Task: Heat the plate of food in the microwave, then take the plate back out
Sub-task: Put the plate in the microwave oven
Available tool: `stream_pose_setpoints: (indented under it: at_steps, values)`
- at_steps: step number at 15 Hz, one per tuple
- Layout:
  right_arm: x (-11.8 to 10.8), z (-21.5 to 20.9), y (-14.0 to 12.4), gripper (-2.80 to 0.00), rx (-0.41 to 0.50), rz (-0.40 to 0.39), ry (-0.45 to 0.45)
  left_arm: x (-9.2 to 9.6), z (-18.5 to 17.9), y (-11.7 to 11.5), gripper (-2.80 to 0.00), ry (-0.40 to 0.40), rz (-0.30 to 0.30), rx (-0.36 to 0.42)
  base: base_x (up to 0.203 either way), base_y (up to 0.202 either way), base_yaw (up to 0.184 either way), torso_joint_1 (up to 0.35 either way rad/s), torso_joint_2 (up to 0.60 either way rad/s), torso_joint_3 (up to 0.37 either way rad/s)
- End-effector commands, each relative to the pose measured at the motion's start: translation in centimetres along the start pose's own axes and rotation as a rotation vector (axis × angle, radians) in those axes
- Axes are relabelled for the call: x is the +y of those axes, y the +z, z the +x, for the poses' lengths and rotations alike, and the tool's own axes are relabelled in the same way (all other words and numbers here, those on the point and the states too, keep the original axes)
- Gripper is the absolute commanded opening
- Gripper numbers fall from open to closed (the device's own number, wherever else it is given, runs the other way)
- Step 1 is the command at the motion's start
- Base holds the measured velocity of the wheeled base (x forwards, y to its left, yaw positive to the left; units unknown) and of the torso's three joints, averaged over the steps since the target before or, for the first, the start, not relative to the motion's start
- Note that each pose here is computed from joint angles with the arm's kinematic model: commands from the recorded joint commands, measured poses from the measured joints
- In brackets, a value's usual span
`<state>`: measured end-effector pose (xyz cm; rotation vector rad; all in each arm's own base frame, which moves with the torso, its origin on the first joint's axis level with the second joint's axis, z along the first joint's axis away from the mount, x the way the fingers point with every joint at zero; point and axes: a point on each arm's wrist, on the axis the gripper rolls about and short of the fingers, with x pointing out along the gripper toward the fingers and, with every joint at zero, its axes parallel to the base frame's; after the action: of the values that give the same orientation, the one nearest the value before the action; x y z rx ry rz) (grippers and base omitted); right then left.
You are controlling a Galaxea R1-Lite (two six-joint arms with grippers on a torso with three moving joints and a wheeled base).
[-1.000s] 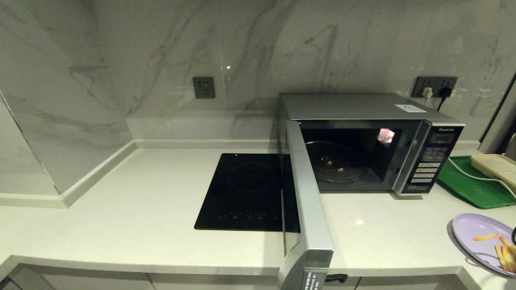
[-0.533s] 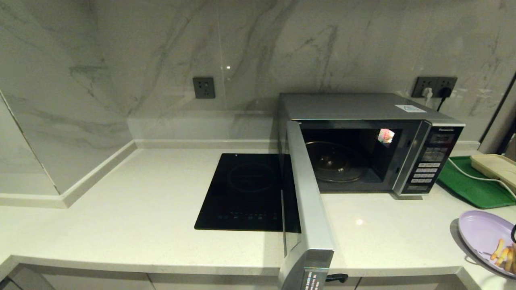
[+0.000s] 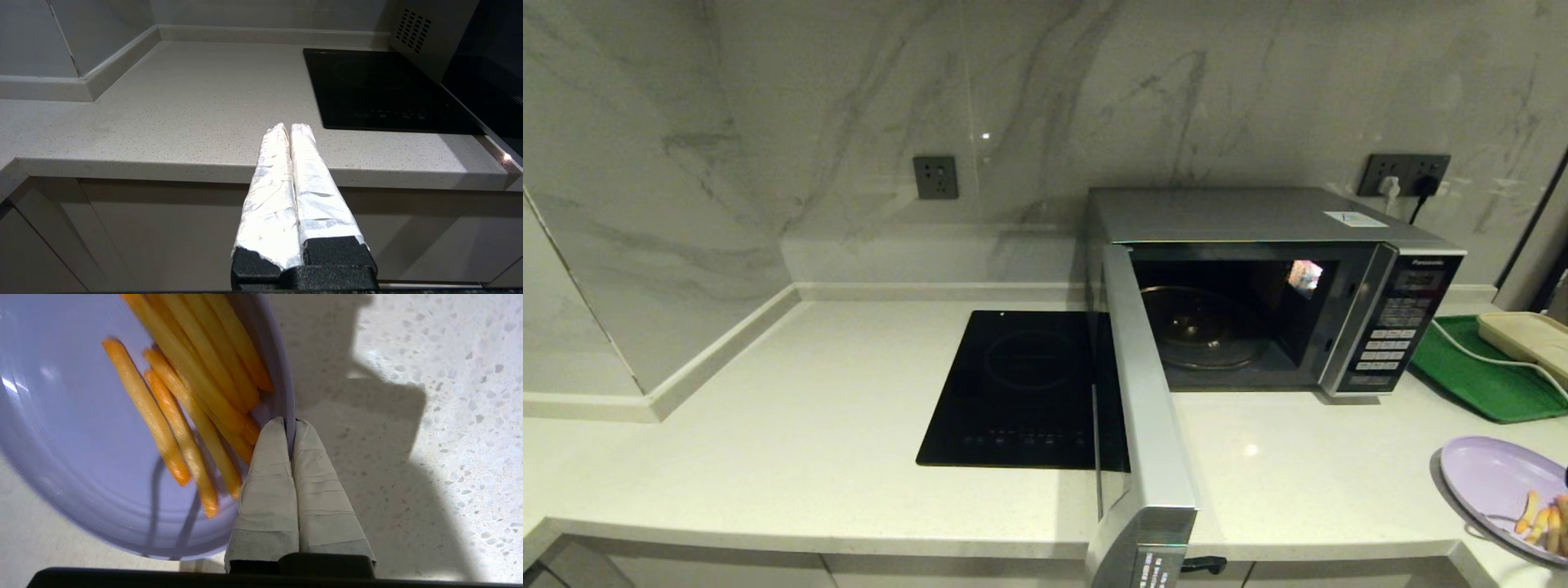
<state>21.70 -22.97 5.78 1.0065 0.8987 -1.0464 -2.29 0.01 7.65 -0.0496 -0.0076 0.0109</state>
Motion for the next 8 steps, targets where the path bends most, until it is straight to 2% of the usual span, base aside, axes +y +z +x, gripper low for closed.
stream_pose_setpoints:
  at_steps: [1,5,8]
  values:
    - [0.2,-2.3,0.0,-2.80,-0.034,-0.021,0.065,0.0,0.0,0.0,-2.80,0.001,-0.001,-0.001,0.000,0.000,0.000,0.000,0.00,0.000]
    - [0.1,-4.6,-1.6,-2.80,-0.024,-0.112,0.147,0.0,0.0,0.0,-2.80,0.001,-0.001,-0.002,0.000,0.000,0.000,0.000,0.00,0.000]
    - [1.5,-5.8,-3.9,-2.80,-0.005,-0.198,0.193,0.0,0.0,0.0,-2.80,0.001,-0.001,-0.002,0.000,0.000,0.000,0.000,0.00,0.000]
